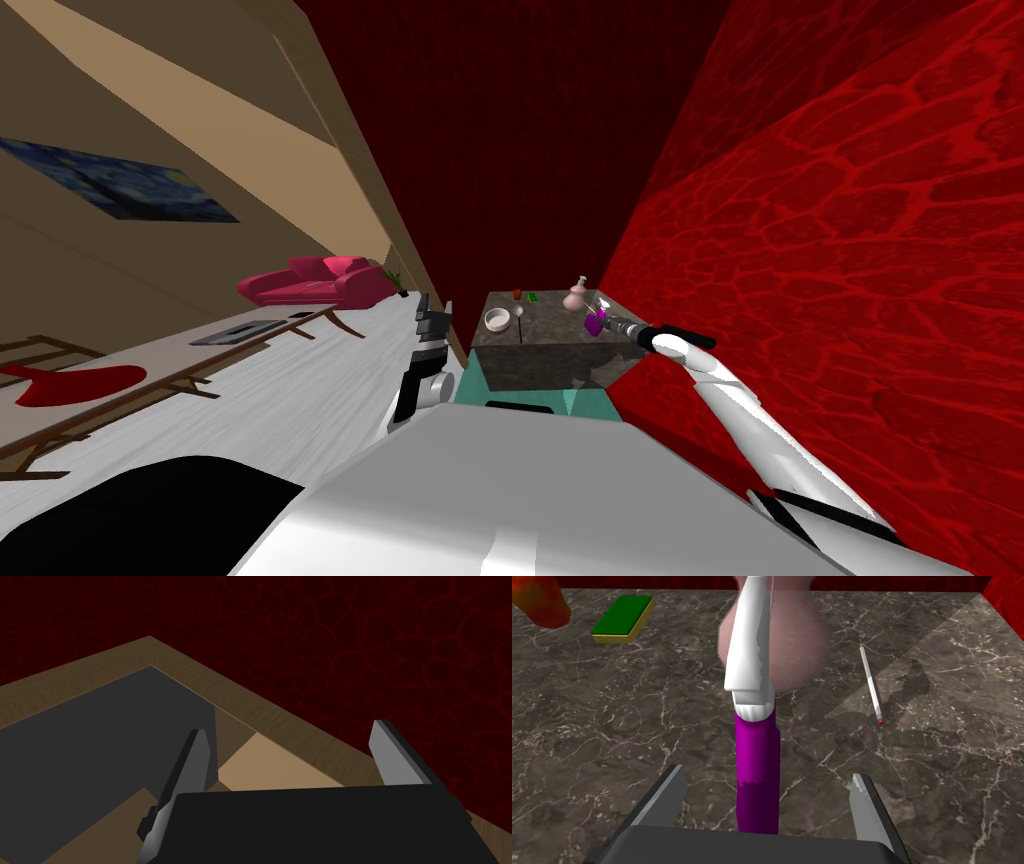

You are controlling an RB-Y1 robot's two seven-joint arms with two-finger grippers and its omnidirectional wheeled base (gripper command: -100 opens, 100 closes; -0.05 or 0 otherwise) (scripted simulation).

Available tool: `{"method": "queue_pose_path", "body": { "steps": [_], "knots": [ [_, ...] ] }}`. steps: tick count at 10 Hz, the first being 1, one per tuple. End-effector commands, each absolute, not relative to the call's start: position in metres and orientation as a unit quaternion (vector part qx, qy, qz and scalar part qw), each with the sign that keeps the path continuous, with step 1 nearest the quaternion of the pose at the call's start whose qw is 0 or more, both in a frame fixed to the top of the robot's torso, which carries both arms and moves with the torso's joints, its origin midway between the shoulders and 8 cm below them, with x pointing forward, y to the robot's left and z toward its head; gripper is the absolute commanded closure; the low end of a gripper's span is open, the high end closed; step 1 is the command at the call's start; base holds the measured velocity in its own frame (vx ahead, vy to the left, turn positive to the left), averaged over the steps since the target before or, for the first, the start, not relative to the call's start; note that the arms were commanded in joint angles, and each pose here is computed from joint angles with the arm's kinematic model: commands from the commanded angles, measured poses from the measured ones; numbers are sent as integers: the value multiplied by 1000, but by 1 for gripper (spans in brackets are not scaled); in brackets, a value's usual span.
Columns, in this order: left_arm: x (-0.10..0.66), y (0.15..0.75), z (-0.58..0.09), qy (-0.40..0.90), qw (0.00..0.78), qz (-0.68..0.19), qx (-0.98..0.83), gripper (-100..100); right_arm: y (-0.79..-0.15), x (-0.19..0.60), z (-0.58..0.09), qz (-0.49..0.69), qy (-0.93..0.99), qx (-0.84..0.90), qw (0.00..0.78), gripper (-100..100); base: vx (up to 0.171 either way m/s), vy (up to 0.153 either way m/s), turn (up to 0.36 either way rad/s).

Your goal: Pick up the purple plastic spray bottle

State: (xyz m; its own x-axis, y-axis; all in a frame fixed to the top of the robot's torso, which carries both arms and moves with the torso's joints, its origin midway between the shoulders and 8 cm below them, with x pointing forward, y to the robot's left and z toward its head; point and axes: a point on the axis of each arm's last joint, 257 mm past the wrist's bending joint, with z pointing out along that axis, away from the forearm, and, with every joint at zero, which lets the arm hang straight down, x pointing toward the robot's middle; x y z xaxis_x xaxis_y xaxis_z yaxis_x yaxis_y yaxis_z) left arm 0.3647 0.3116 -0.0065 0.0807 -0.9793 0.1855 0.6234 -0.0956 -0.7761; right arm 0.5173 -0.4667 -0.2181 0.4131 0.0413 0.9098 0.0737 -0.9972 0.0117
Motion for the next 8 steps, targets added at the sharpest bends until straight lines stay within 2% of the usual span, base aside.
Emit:
{"method": "queue_pose_path", "body": {
  "steps": [1,6,8],
  "knots": [
    [365,312,-6,235,630,-636,-379,0,-469,510,-219,-543,-36,-839,9,-100,109,-3,-81],
    [365,312,-6,235,630,-636,-379,0,-459,482,-206,-556,-66,-828,0,-100,126,-3,-85],
    [365,312,-6,235,630,-636,-379,0,-460,471,-215,-551,-65,-832,-3,-100,0,-9,22]
  ]
}}
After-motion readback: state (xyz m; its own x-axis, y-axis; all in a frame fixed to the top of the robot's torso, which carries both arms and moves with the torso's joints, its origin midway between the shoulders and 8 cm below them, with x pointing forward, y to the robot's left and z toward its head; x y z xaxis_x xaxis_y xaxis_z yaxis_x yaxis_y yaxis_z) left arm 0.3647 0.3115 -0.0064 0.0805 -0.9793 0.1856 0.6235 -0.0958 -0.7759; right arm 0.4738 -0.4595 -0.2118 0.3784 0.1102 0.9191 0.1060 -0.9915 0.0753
